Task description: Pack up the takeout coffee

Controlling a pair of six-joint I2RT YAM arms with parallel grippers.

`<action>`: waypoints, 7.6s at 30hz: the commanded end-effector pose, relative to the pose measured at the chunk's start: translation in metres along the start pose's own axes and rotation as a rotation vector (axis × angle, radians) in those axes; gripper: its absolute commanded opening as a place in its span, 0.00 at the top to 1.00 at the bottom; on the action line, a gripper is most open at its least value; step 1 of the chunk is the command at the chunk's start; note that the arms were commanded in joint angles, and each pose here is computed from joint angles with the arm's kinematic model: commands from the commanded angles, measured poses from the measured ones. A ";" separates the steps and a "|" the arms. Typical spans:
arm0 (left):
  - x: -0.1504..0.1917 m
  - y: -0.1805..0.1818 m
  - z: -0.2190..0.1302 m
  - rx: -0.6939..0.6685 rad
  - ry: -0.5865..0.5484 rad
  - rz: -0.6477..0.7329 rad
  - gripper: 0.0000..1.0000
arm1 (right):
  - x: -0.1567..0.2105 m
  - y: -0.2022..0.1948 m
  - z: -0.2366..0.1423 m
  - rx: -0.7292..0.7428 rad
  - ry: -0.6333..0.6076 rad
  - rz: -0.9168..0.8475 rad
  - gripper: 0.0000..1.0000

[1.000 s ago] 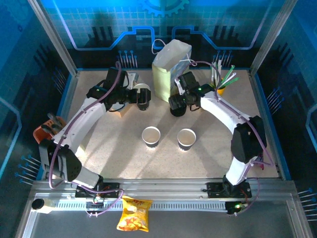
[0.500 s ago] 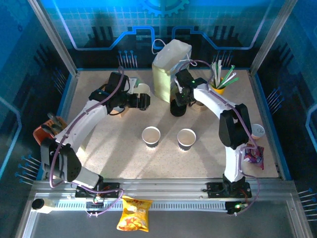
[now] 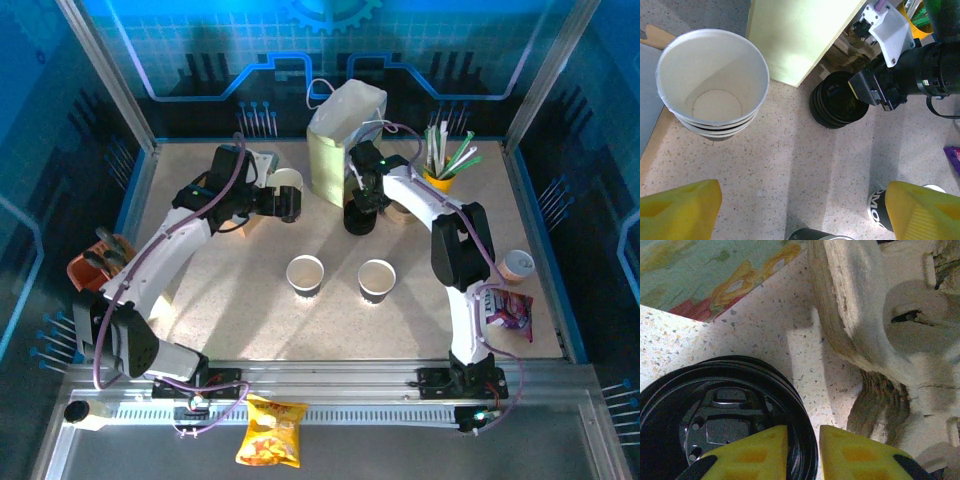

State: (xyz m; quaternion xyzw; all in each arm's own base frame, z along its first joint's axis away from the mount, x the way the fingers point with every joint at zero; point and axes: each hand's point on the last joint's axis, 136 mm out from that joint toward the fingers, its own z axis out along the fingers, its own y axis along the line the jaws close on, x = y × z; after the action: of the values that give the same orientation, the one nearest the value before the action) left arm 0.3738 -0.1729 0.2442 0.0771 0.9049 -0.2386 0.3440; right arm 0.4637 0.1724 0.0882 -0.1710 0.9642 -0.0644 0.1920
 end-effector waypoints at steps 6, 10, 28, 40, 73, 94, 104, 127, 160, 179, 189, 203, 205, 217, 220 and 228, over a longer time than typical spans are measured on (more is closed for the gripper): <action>0.000 0.000 -0.004 0.000 -0.015 0.022 0.14 | 0.002 -0.002 0.001 0.010 0.023 -0.021 0.79; 0.001 0.000 -0.003 0.001 -0.008 0.022 0.14 | 0.003 -0.003 0.001 0.015 0.023 -0.025 0.82; -0.001 -0.001 -0.006 0.003 -0.019 0.027 0.14 | -0.001 -0.002 -0.044 -0.074 -0.070 0.037 0.86; -0.025 -0.035 -0.028 0.166 -0.140 -0.086 0.15 | -0.003 0.017 -0.124 -0.464 -0.261 0.265 0.89; -0.113 -0.133 -0.101 0.823 -0.463 -0.650 0.07 | -0.048 0.078 -0.337 -1.327 -0.700 0.663 0.90; -0.116 -0.143 -0.096 0.902 -0.419 -0.688 0.10 | -0.055 0.090 -0.335 -1.368 -0.689 0.666 0.90; -0.113 -0.148 -0.093 0.917 -0.403 -0.702 0.14 | -0.055 0.093 -0.329 -1.371 -0.678 0.673 0.90; -0.111 -0.145 -0.088 0.920 -0.400 -0.765 0.31 | -0.062 0.100 -0.324 -1.378 -0.670 0.684 0.89; 0.110 -0.030 -0.016 -0.043 -0.085 -0.009 0.34 | 0.034 0.013 -0.214 -0.663 -0.563 0.488 0.39; 0.144 -0.040 0.033 -0.159 0.031 0.279 0.33 | 0.036 0.021 -0.198 -0.685 -0.530 0.489 0.39; 0.148 -0.045 0.040 -0.126 0.035 0.285 0.30 | 0.034 0.030 -0.189 -0.700 -0.505 0.484 0.39; 0.154 -0.046 0.042 -0.109 0.054 0.281 0.25 | 0.040 0.030 -0.182 -0.688 -0.490 0.487 0.39; 0.154 -0.047 0.041 -0.104 0.054 0.281 0.24 | 0.040 0.031 -0.181 -0.688 -0.487 0.486 0.39; 0.154 -0.049 0.038 -0.091 0.052 0.272 0.20 | 0.042 0.034 -0.178 -0.682 -0.478 0.484 0.38; 0.154 -0.051 0.036 -0.080 0.050 0.269 0.19 | 0.042 0.035 -0.177 -0.681 -0.476 0.482 0.38; 0.154 -0.051 0.033 -0.076 0.054 0.268 0.17 | 0.042 0.037 -0.173 -0.683 -0.467 0.482 0.38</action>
State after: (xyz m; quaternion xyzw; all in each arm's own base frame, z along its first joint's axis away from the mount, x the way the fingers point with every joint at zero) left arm 0.2689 -0.2365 0.1375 0.1860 0.9057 -0.1420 0.3534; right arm 0.3489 0.1985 0.2304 0.0006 0.8726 0.3431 0.3475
